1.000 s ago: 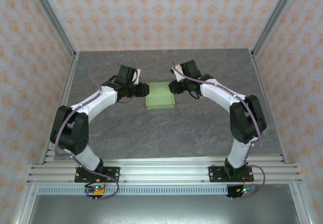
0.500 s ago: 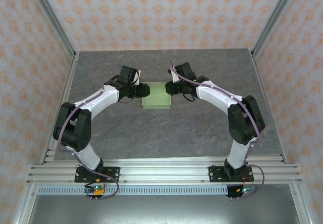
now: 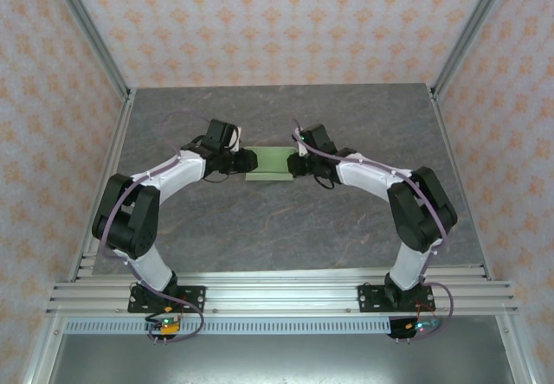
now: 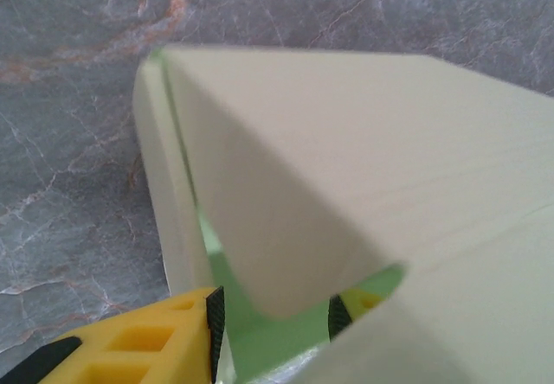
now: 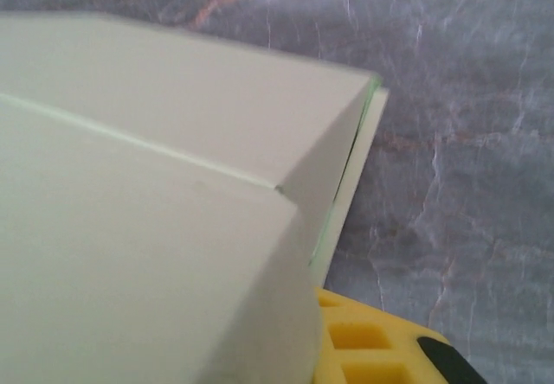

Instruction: Fold the paper box

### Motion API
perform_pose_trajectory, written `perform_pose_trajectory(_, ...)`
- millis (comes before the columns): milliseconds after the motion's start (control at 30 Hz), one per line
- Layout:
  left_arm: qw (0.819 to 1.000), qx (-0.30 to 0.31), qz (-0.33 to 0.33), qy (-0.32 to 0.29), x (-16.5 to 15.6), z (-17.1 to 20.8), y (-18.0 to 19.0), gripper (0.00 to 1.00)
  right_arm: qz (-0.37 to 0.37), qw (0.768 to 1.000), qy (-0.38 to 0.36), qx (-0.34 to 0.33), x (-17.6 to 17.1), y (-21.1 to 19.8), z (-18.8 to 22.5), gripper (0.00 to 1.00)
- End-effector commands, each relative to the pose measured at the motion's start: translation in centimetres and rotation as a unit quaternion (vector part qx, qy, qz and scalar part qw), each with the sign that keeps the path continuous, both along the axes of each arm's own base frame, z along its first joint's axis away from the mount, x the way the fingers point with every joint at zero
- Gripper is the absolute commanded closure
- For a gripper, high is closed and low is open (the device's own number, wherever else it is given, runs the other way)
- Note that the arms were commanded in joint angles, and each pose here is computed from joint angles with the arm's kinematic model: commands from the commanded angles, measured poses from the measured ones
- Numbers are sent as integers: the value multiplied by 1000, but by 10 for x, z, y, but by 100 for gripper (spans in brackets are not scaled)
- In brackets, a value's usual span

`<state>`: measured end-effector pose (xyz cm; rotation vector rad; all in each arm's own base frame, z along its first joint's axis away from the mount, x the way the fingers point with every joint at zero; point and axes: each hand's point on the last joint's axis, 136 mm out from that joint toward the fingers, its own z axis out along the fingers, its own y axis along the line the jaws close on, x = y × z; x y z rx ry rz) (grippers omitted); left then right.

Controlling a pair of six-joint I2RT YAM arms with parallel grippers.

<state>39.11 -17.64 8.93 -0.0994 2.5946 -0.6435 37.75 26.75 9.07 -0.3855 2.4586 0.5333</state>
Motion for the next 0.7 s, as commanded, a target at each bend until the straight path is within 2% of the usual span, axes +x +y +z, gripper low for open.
perform_pose_trajectory(0, 1000, -14, 1, -8, -1, 3, -2, 61, -4, 998, -55, 27, 7, 2, 31, 82)
perform_pose_trajectory(67, 1000, -19, 2, -6, -5, 6, -2, 59, -5, 998, -62, 32, 4, 1, 36, 79)
perform_pose_trajectory(200, 999, -26, 6, -19, -16, 15, 2, 47, -3, 997, -73, 39, -1, -2, 50, 72)
perform_pose_trajectory(400, 999, -42, 13, -27, -40, 28, 8, 38, -17, 995, -65, 72, -21, -10, 63, 55)
perform_pose_trajectory(533, 996, -53, 42, -52, -44, 55, 21, 34, -58, 990, -79, 97, -30, -26, 79, 46)
perform_pose_trajectory(600, 994, -58, 66, -71, -40, 74, 32, 29, -82, 986, -89, 112, -28, -32, 93, 41)
perform_pose_trajectory(667, 990, -50, 108, -81, -32, 92, 47, 21, -149, 979, -78, 119, -19, -47, 105, 31)
